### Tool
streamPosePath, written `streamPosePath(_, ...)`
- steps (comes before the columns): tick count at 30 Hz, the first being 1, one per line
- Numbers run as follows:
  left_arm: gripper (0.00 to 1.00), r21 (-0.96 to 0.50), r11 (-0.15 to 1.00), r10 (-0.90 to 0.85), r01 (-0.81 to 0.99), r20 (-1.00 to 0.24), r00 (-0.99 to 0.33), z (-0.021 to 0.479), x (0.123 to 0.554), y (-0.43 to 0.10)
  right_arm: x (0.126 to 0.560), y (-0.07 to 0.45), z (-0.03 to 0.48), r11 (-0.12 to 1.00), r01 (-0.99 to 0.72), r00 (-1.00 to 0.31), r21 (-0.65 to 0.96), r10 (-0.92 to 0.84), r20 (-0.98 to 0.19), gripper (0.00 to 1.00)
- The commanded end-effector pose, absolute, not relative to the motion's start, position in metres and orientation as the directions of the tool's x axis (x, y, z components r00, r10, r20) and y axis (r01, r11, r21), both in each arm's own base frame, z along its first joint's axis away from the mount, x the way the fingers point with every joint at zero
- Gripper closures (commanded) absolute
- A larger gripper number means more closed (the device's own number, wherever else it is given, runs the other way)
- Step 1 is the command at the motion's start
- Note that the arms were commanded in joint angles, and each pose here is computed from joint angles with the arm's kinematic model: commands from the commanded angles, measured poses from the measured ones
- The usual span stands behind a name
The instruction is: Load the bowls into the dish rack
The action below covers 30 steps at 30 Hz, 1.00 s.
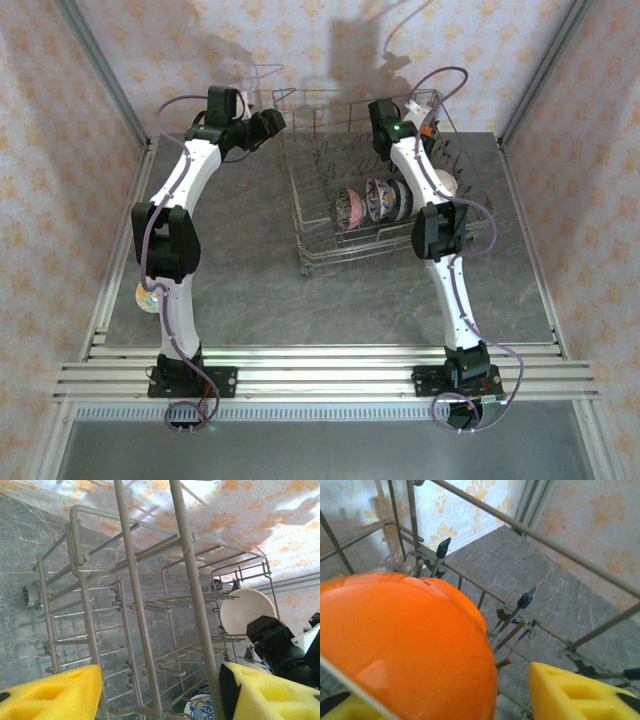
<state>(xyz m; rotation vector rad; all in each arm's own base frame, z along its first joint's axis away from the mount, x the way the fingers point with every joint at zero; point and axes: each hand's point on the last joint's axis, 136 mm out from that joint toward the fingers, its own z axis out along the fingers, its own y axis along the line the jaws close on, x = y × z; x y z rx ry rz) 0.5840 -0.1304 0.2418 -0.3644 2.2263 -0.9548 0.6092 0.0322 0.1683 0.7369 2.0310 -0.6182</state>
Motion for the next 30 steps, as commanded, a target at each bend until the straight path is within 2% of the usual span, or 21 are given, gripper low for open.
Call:
streamPosePath(1,0.36,-0.703,0.711,-0.464,0.008,-0.479,-0.745,0.229,0.581,-0.134,0.611,0.037,0.185,0.723,0.681,-0.438,-0.118,0.273,-0.857,0.39)
streamPosePath(4,0.36,-0.704,0.710,-0.467,0.004,-0.475,-0.746,0.229,0.581,-0.134,0.613,0.040,0.192,0.742,0.660,-0.445,-0.117,0.261,-0.857,0.31)
streamPosePath(13,0.36,-0.696,0.718,-0.487,-0.016,-0.485,-0.727,0.235,0.580,-0.129,0.609,0.047,0.231,0.800,0.594,-0.453,-0.086,0.245,-0.857,0.23)
streamPosePath(23,0.36,-0.675,0.736,-0.502,-0.052,-0.492,-0.712,0.231,0.565,-0.131,0.591,0.053,0.267,0.859,0.500,-0.510,-0.106,0.193,-0.838,0.21)
streamPosePath(30,0.36,-0.671,0.731,-0.569,-0.122,-0.501,-0.652,0.245,0.546,-0.126,0.564,0.056,0.291,0.892,0.441,-0.557,-0.102,0.183,-0.810,0.21)
